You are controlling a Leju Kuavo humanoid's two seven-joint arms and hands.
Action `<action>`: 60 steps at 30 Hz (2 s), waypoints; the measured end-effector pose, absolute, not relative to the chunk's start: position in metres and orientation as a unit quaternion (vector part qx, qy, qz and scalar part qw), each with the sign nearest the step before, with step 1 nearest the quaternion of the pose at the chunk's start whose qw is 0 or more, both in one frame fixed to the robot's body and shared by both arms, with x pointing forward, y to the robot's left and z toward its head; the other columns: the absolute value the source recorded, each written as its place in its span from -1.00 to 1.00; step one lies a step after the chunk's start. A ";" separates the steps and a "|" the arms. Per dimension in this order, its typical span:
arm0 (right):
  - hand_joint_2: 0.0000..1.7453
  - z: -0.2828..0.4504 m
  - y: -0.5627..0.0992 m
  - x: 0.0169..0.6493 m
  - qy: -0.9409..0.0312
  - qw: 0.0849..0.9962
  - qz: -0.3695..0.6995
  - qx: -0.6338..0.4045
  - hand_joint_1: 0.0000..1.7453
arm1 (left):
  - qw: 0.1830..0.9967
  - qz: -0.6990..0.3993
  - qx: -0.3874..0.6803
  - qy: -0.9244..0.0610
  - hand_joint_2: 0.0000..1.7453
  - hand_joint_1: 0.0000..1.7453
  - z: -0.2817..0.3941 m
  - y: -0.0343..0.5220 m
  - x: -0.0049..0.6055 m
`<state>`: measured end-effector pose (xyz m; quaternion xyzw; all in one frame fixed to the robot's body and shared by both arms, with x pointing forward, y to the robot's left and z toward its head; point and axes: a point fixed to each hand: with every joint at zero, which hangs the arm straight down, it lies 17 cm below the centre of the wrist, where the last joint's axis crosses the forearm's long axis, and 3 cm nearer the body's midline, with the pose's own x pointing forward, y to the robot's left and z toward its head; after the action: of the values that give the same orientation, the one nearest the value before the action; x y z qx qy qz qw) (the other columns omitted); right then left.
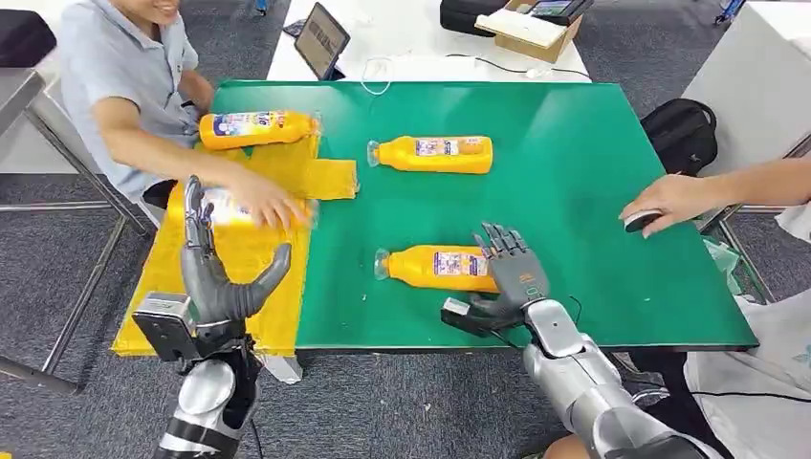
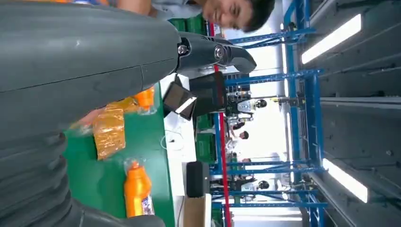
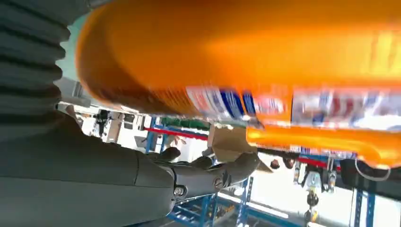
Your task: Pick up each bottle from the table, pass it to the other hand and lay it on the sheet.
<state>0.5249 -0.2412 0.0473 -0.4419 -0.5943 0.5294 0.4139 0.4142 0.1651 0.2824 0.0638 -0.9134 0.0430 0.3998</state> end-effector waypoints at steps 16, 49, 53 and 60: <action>1.00 0.017 -0.255 0.542 -0.517 0.517 0.556 -0.396 0.26 | 0.418 0.016 0.024 -0.908 1.00 -1.00 0.282 0.139 0.418; 1.00 0.039 -0.191 0.491 -0.730 0.674 0.107 0.021 1.00 | 0.521 -0.008 -0.127 -0.844 1.00 -1.00 0.225 0.102 0.430; 1.00 0.064 -0.209 0.472 -0.764 0.644 -0.007 -0.029 1.00 | 0.572 0.032 -0.156 -0.804 1.00 -1.00 0.187 0.098 0.420; 1.00 0.106 -0.209 0.456 -0.803 0.591 -0.073 -0.001 1.00 | 0.598 -0.060 -0.267 -0.754 1.00 -1.00 0.147 0.032 0.369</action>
<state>0.4559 -0.2094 0.1058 -0.0008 -0.8033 -0.0732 0.5911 0.3693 0.0320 0.1465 -0.2669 -0.7536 -0.0604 0.5977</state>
